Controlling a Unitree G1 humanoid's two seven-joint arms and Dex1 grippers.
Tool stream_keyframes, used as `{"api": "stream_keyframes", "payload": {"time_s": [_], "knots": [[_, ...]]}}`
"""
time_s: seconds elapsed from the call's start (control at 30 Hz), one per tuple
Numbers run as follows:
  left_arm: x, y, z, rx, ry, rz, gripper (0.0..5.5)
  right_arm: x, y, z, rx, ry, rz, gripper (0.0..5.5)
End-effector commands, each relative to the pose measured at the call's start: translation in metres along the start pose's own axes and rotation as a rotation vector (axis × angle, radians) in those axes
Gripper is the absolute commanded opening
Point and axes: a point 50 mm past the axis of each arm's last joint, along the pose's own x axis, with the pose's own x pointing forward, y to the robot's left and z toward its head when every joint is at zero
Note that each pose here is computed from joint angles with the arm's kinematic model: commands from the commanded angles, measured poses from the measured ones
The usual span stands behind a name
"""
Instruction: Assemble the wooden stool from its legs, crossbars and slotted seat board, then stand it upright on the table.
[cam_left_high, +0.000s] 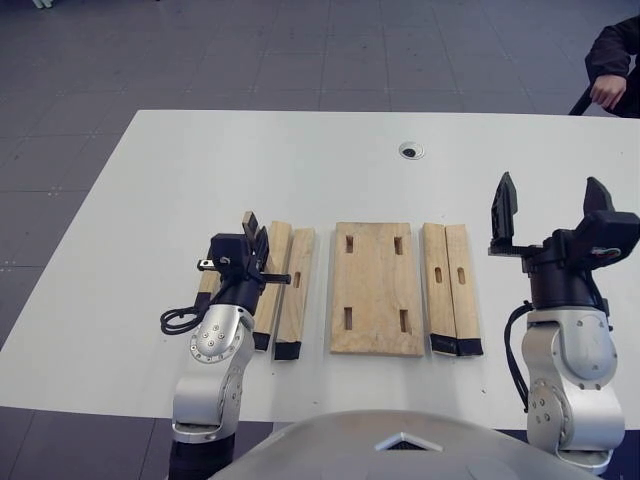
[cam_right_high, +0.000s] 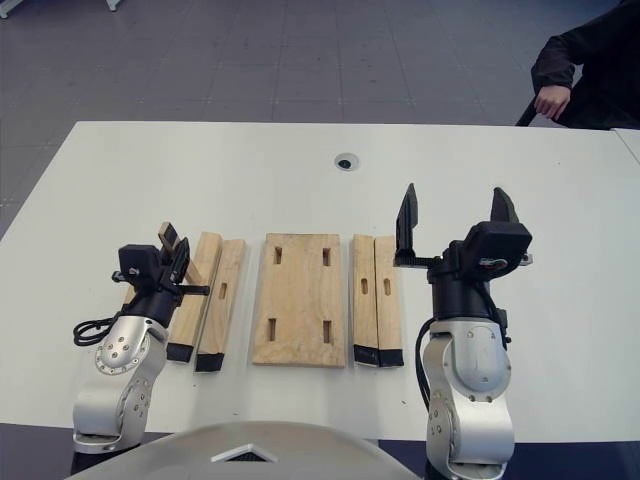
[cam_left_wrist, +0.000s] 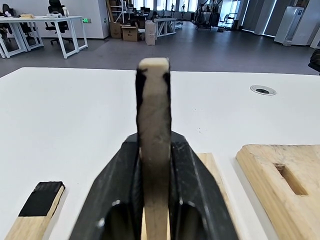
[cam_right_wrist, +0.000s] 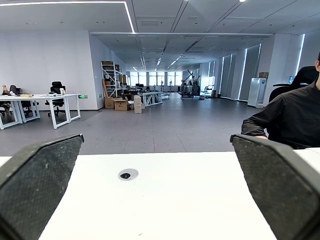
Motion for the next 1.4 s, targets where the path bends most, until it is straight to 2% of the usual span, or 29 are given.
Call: {"api": "stream_keyframes", "payload": {"time_s": [0.03,0.23,0.27,0.4,0.77,1.07,1.3,1.4], "knots": [[-0.003,0.007,-0.008,0.011,0.102,0.047,0.42,0.001,0.002,0.003,0.009,-0.006,0.005,5.5],[-0.003,0.007,-0.005,-0.01,0.106,0.059,0.42,0.001,0.002,0.002,0.008,-0.002,0.007,5.5],[-0.003,0.007,-0.005,-0.02,0.105,0.06,0.8,0.0,0.002,0.002,0.008,-0.001,0.007,5.5],[-0.003,0.007,-0.002,-0.038,0.095,0.062,1.37,0.001,0.002,0.001,0.007,0.001,0.008,5.5],[-0.006,0.008,0.036,-0.05,-0.042,0.039,3.15,0.001,0.003,-0.001,0.007,0.004,0.006,5.5],[-0.002,0.012,0.083,-0.049,-0.194,-0.007,3.19,0.002,0.003,-0.002,0.011,0.005,0.003,5.5],[0.027,0.003,0.131,-0.074,-0.288,-0.089,3.19,0.004,0.005,-0.004,0.016,0.005,0.011,5.5],[0.046,0.004,0.135,-0.07,-0.253,-0.093,3.19,0.005,0.006,-0.005,0.019,0.004,0.014,5.5]]}}
